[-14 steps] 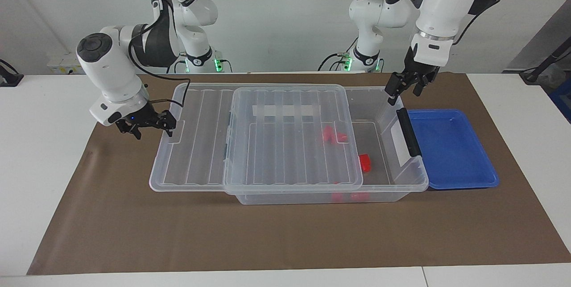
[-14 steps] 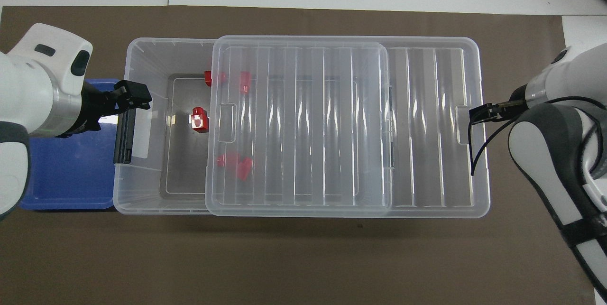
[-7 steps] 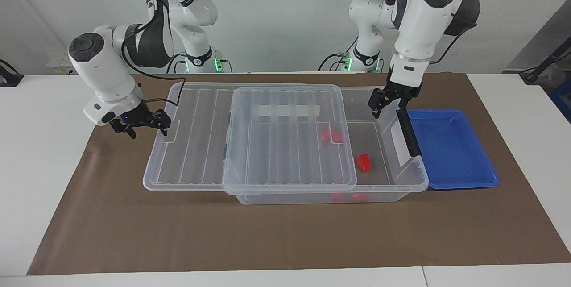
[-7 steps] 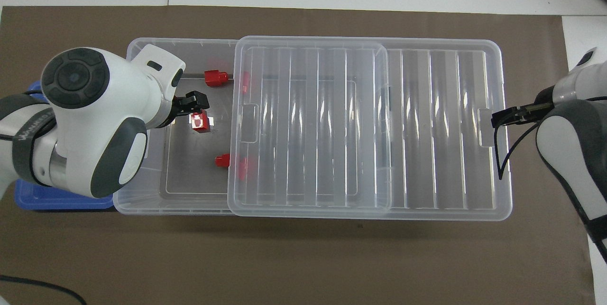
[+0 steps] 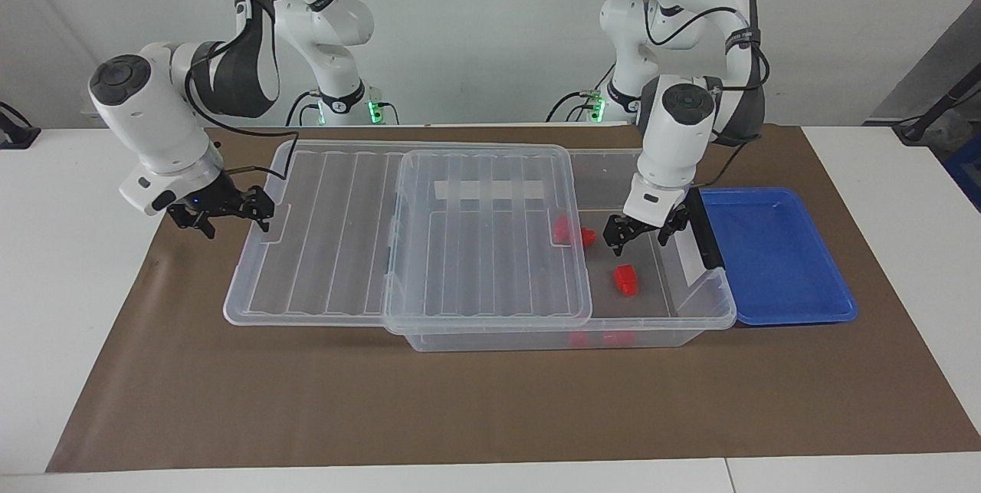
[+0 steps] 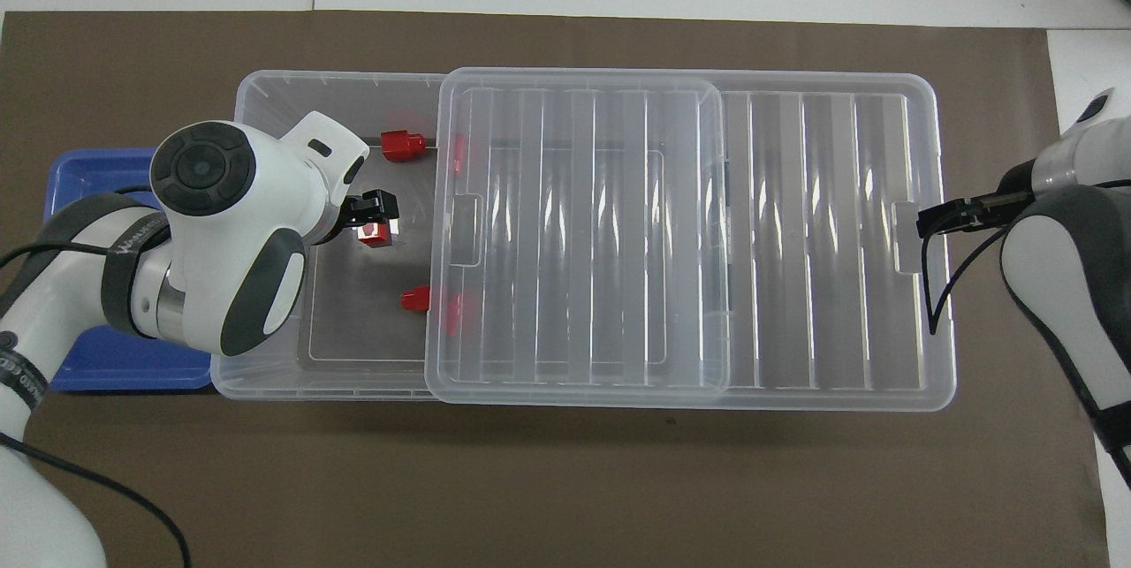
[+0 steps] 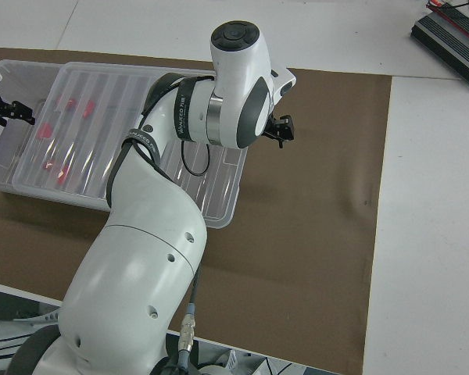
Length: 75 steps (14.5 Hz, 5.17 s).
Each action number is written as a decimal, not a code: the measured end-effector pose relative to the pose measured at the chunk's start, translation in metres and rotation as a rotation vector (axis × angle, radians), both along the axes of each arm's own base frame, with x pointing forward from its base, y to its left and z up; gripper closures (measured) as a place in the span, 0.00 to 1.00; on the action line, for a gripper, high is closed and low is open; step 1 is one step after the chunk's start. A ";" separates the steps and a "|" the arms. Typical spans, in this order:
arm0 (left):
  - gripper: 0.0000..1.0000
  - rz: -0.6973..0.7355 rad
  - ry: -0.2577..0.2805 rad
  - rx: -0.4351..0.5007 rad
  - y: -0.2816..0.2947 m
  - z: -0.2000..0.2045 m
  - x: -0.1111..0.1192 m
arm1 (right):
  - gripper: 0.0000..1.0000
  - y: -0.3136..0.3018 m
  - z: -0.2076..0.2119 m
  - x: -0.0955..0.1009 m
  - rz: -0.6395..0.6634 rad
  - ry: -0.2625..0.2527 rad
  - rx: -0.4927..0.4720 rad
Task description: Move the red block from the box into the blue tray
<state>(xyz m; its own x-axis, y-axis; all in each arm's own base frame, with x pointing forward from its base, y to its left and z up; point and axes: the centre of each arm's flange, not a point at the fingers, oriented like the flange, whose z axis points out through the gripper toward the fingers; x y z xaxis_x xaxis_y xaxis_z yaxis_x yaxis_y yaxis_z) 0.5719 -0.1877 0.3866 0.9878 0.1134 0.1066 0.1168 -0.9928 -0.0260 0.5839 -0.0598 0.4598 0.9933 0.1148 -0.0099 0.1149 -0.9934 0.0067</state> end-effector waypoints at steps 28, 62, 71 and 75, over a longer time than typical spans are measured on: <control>0.66 -0.004 0.024 0.013 0.001 -0.073 0.006 | 0.00 0.085 0.174 -0.033 -0.182 0.018 -0.017; 0.66 -0.394 0.056 0.063 0.289 0.077 0.009 | 0.00 0.069 0.173 -0.040 -0.213 0.028 -0.018; 0.66 -0.331 -0.007 0.058 0.279 -0.020 -0.013 | 0.18 0.058 0.168 -0.039 -0.233 0.026 -0.017; 0.66 -0.265 -0.018 -0.017 0.273 -0.055 -0.016 | 0.62 0.056 0.149 -0.029 -0.234 -0.022 -0.011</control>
<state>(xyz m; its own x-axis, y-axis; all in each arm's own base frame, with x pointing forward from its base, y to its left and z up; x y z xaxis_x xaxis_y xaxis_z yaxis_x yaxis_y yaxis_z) 0.5555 0.0852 0.3320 0.9813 -0.1465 0.1249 -0.1466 -0.9892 -0.0090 0.5548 -0.0033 0.6085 0.9929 -0.1187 0.0124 -0.1189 -0.9927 0.0181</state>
